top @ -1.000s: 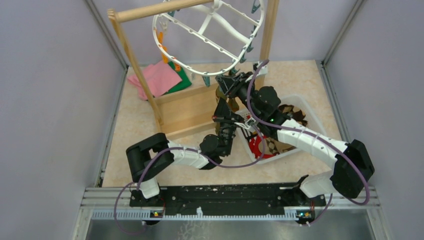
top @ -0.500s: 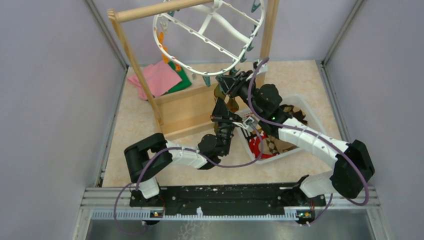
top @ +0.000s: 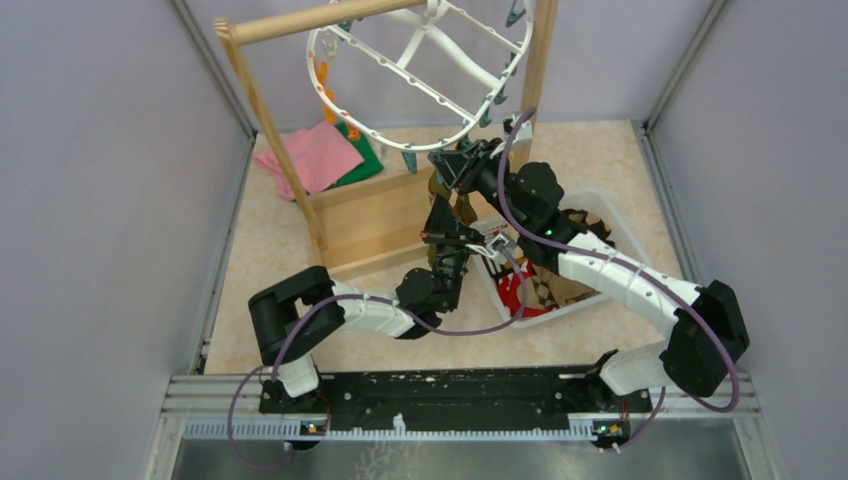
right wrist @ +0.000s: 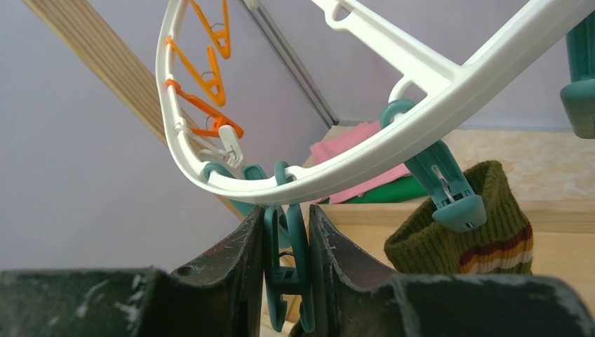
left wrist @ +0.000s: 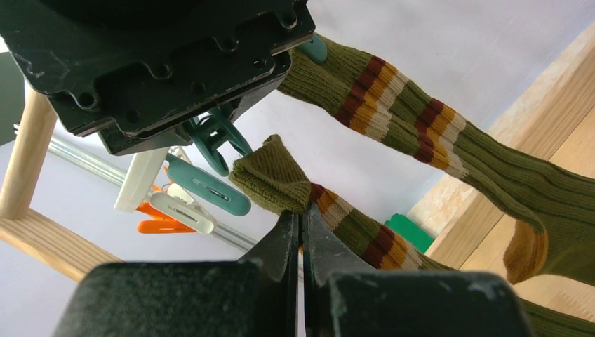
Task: Clip the socks to the hanger
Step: Clamp the sock onto the hanger, then pick up the sock from the bin.
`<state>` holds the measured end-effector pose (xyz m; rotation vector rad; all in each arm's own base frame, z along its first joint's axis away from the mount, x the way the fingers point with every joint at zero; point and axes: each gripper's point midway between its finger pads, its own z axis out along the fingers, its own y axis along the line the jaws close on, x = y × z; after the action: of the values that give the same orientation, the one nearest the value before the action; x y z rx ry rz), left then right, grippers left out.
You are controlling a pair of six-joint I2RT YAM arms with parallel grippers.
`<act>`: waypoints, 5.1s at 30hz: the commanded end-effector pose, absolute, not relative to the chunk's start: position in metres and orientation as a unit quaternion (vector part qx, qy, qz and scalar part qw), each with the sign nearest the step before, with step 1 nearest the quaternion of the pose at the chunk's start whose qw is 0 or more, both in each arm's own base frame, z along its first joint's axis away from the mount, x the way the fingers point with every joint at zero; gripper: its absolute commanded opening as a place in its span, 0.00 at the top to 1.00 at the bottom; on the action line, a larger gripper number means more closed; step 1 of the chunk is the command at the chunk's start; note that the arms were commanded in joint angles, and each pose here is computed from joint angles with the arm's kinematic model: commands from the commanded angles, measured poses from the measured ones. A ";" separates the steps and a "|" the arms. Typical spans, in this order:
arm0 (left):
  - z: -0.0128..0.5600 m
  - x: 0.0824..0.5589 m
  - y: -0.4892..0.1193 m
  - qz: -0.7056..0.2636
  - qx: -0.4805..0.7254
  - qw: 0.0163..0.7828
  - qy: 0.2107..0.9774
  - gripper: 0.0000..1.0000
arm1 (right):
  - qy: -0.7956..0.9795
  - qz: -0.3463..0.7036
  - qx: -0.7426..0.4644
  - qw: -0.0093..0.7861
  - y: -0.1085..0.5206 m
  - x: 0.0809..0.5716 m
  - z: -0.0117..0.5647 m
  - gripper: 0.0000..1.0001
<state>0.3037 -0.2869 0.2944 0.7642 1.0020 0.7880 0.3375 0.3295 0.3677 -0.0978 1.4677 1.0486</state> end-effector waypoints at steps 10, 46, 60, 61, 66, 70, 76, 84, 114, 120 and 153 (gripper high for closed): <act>0.346 0.295 -0.254 0.340 0.212 0.797 0.452 1.00 | 0.690 0.431 -0.045 0.580 0.330 0.341 0.346 1.00; 0.343 0.307 -0.266 0.364 0.206 0.779 0.467 1.00 | 0.713 0.395 -0.041 0.578 0.329 0.352 0.338 1.00; 0.347 0.309 -0.267 0.370 0.197 0.774 0.474 1.00 | 0.720 0.375 -0.048 0.582 0.325 0.354 0.334 1.00; 0.348 0.309 -0.266 0.369 0.196 0.775 0.475 1.00 | 0.722 0.370 -0.049 0.583 0.325 0.355 0.332 1.00; 0.355 0.307 -0.264 0.363 0.185 0.779 0.478 1.00 | 0.721 0.369 -0.048 0.584 0.324 0.356 0.332 1.00; 0.355 0.306 -0.268 0.360 0.187 0.779 0.478 1.00 | 0.720 0.370 -0.049 0.584 0.326 0.356 0.333 1.00; 0.350 0.307 -0.272 0.354 0.190 0.778 0.483 1.00 | 0.720 0.383 -0.051 0.576 0.330 0.353 0.334 0.89; 0.351 0.306 -0.271 0.352 0.187 0.778 0.485 0.96 | 0.718 0.391 -0.055 0.573 0.332 0.351 0.337 0.65; 0.245 0.243 -0.313 -0.074 0.327 0.685 0.647 0.01 | 0.708 0.325 -0.173 0.603 0.269 0.315 0.333 0.01; 0.230 0.210 -0.308 -0.183 0.342 0.656 0.647 0.01 | 0.714 0.276 -0.231 0.601 0.243 0.300 0.322 0.01; 0.191 0.165 -0.291 -0.509 0.284 0.512 0.631 0.01 | 0.792 0.186 -0.330 0.479 0.112 0.238 0.192 0.01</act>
<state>0.1659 -0.2880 0.1725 0.7104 1.5771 -1.1723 0.2278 0.1055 0.1778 -0.8469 2.0316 0.4064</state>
